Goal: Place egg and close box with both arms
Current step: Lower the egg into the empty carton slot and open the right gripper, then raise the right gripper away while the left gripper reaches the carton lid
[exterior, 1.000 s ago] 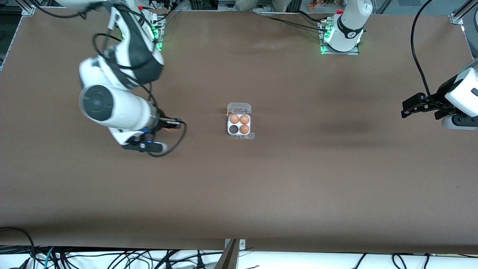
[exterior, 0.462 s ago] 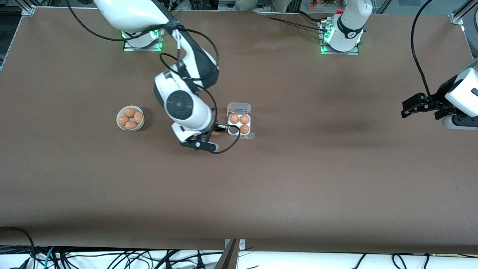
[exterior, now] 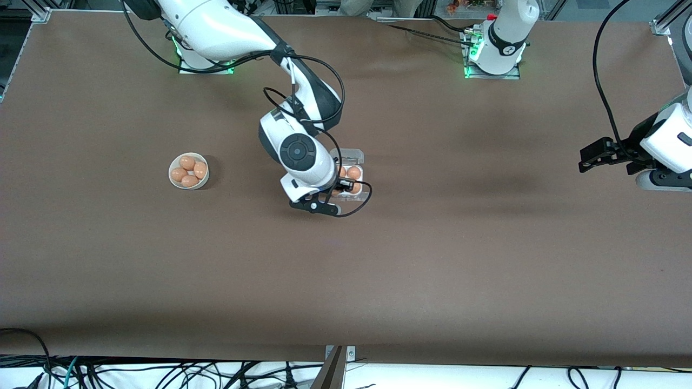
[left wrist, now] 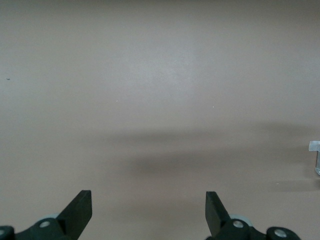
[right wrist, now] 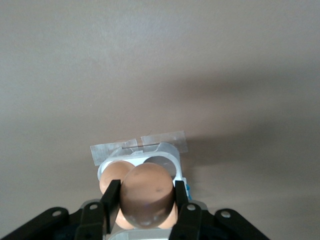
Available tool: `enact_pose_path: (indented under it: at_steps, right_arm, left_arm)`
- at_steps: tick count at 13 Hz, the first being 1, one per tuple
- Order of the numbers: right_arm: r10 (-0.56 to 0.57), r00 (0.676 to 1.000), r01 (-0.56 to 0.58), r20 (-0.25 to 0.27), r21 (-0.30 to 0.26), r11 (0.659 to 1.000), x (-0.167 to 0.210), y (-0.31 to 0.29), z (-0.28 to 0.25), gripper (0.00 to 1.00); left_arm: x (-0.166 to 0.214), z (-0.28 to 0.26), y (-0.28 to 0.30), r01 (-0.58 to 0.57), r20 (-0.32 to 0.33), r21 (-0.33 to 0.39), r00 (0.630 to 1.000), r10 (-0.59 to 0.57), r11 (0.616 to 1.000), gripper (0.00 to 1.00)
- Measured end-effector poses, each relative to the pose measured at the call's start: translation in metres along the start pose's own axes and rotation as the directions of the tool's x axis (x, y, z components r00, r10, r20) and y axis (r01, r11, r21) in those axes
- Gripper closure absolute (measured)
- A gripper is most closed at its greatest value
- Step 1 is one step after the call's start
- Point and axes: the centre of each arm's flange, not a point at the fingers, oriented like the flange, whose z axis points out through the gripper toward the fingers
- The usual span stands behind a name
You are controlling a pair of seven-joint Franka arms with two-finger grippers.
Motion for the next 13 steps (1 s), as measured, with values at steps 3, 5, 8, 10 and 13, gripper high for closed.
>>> enact_pose_path:
  at_steps: [3, 5, 8, 10, 13]
  right_arm:
    - [0.018, 1.0, -0.019, -0.013, -0.024, 1.0, -0.005, -0.004, 0.017, 0.52]
    - [0.027, 0.999, -0.028, -0.017, -0.025, 0.999, -0.004, -0.004, 0.021, 0.52]
    - [0.039, 0.999, -0.039, -0.014, -0.031, 0.999, -0.008, -0.007, 0.03, 0.52]
    - [0.045, 0.999, -0.046, -0.014, -0.033, 0.998, -0.013, -0.01, 0.037, 0.52]
    - [0.058, 0.998, -0.058, -0.016, -0.035, 0.998, -0.014, -0.011, 0.038, 0.36]
  left_arm:
    - [0.0, 0.0, 0.0, 0.0, 0.0, 0.0, 1.0, 0.0, 1.0, 0.0]
    - [0.0, 0.0, 0.0, 0.0, 0.0, 0.0, 1.0, 0.0, 1.0, 0.0]
    - [0.0, 0.0, 0.0, 0.0, 0.0, 0.0, 1.0, 0.0, 1.0, 0.0]
    - [0.0, 0.0, 0.001, -0.002, 0.0, 0.0, 1.0, 0.002, 1.0, 0.0]
    - [0.0, 0.001, 0.004, -0.007, 0.001, 0.0, 1.0, 0.007, 1.0, 0.0]
